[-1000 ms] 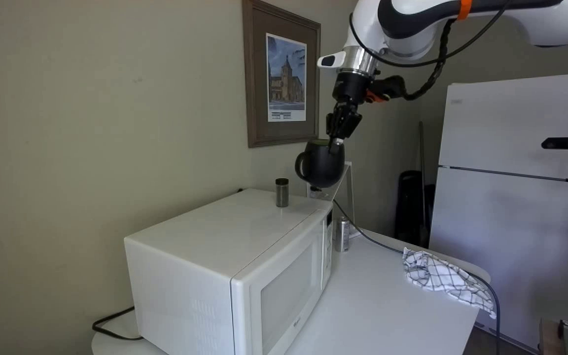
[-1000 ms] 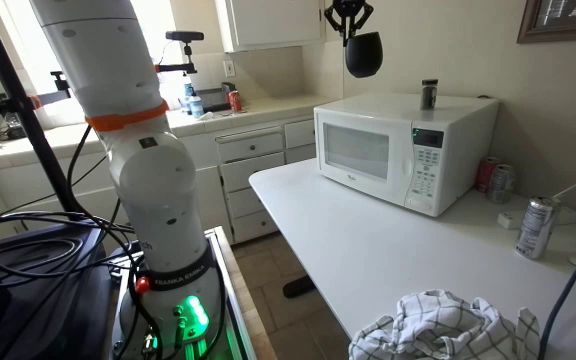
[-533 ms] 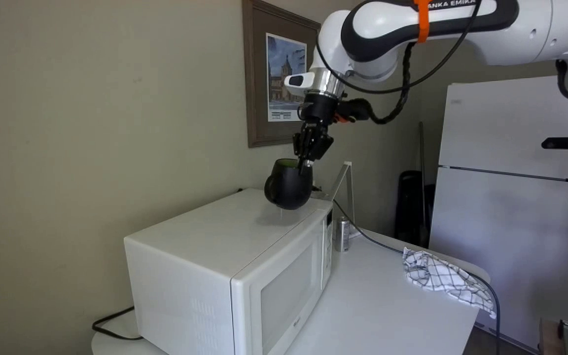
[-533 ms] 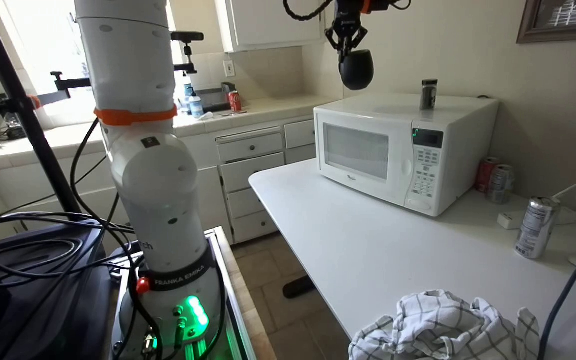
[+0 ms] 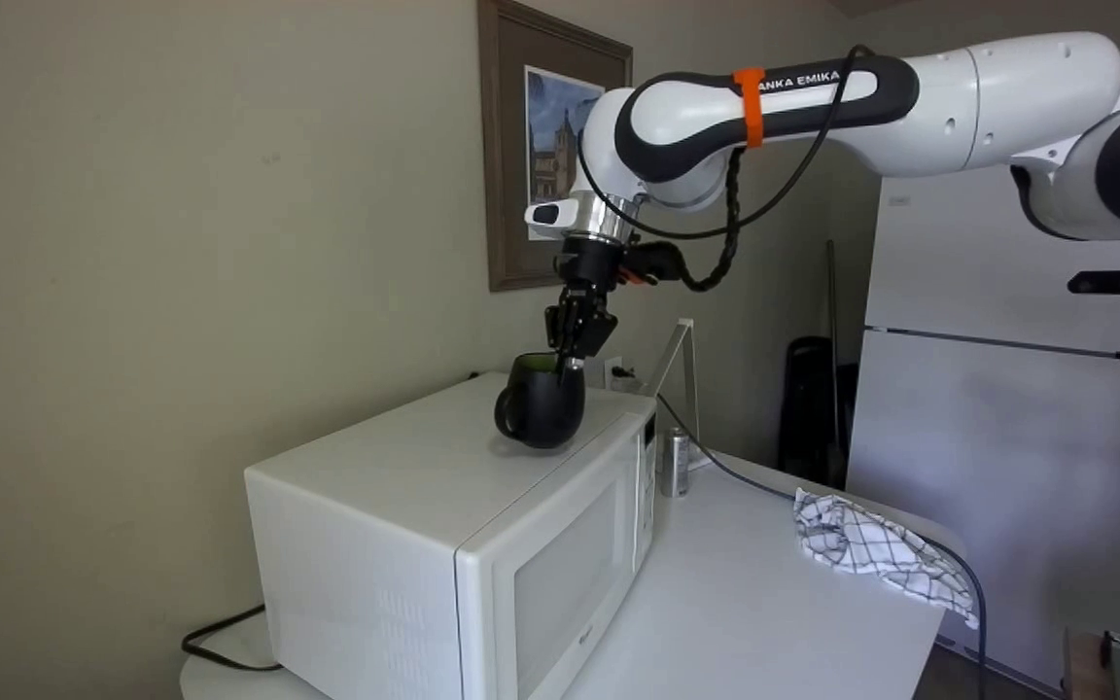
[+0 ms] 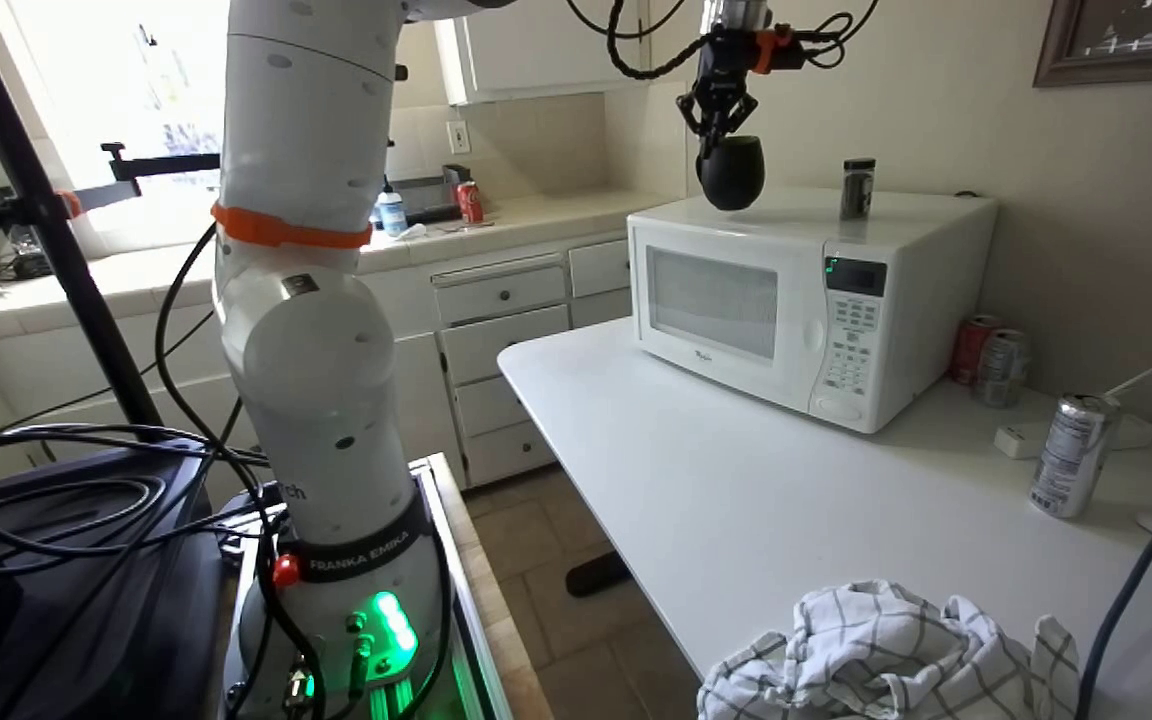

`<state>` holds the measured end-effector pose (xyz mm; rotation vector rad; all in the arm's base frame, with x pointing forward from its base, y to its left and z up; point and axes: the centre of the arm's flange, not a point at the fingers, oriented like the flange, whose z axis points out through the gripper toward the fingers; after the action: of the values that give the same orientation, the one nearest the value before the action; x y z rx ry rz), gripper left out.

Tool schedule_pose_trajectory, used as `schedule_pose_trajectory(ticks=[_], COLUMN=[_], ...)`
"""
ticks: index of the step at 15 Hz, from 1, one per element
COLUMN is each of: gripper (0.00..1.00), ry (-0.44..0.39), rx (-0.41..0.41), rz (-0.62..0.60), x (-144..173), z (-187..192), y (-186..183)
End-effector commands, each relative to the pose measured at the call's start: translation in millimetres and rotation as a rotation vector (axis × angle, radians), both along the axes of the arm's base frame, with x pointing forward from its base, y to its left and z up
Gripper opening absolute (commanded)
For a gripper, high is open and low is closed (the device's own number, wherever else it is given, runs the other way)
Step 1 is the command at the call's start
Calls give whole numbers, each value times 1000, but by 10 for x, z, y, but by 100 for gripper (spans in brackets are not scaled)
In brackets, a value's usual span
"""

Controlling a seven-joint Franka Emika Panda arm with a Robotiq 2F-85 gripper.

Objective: Put the mug on top of the microwave

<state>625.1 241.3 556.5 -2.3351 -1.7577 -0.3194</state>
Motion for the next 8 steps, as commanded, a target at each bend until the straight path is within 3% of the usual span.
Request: schedule_pose_trajectory(ticks=[1,8], gripper=[2,2], ry=[-42,-55], rx=[4,6], rz=[20,36], x=[191,419], z=[134,77], y=[6,-48])
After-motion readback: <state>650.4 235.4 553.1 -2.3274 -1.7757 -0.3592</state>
